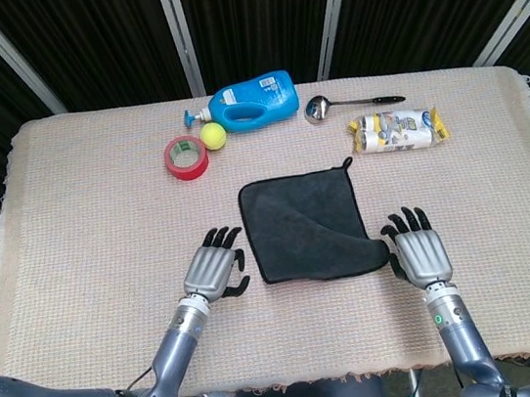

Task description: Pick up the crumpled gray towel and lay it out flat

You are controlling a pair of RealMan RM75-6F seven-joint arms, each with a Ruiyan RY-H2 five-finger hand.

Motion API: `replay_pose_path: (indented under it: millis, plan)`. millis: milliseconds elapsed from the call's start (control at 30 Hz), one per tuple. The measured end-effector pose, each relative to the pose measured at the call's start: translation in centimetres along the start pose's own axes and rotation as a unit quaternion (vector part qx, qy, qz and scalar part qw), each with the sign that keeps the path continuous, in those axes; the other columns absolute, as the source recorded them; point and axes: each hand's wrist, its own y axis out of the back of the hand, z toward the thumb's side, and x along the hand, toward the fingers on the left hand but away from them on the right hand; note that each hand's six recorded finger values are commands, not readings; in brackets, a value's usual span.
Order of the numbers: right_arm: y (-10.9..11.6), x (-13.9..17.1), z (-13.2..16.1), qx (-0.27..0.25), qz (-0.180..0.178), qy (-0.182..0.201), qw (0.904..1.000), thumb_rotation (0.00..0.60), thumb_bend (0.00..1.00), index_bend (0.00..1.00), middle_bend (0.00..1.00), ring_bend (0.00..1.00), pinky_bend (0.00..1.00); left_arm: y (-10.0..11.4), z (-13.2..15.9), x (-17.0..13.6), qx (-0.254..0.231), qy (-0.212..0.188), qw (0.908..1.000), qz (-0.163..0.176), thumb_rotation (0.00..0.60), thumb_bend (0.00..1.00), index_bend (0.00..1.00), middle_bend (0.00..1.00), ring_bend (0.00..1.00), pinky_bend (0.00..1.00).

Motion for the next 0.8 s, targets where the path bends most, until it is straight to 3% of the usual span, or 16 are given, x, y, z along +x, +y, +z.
replay_pose_path:
  millis: [167, 333, 567, 800]
  plan:
    - [-0.1, 0.7, -0.4, 0.007, 0.02, -0.006, 0.9998, 0.6, 0.56, 0.01, 0.1, 0.0, 0.04, 0.1, -0.4, -0.3, 0.0, 0.001, 1.0, -0.004, 0.6, 0.34, 0.4, 0.03, 0.0, 0.02]
    - [0.3, 0.9, -1.1, 0.001, 0.028, -0.024, 0.9993, 0.6, 0.56, 0.0, 0.07, 0.0, 0.04, 0.2, -0.6, -0.7, -0.003, 0.0, 0.9998, -0.019, 0.6, 0.37, 0.15, 0.03, 0.0, 0.02]
    - [2.3, 0.8, -2.3, -0.048, -0.004, -0.04, 0.998, 0.6, 0.56, 0.0, 0.07, 0.0, 0.04, -0.2, -0.2, -1.0, 0.002, -0.032, 0.9974, -0.065, 0.6, 0.6, 0.1, 0.03, 0.0, 0.02]
    - [4.6, 0.7, -4.2, -0.089, -0.039, -0.051, 0.994, 0.6, 0.56, 0.0, 0.07, 0.0, 0.04, -1.1, 2.3, -1.0, 0.048, -0.119, 0.9831, -0.131, 0.6, 0.71, 0.09, 0.03, 0.0, 0.02]
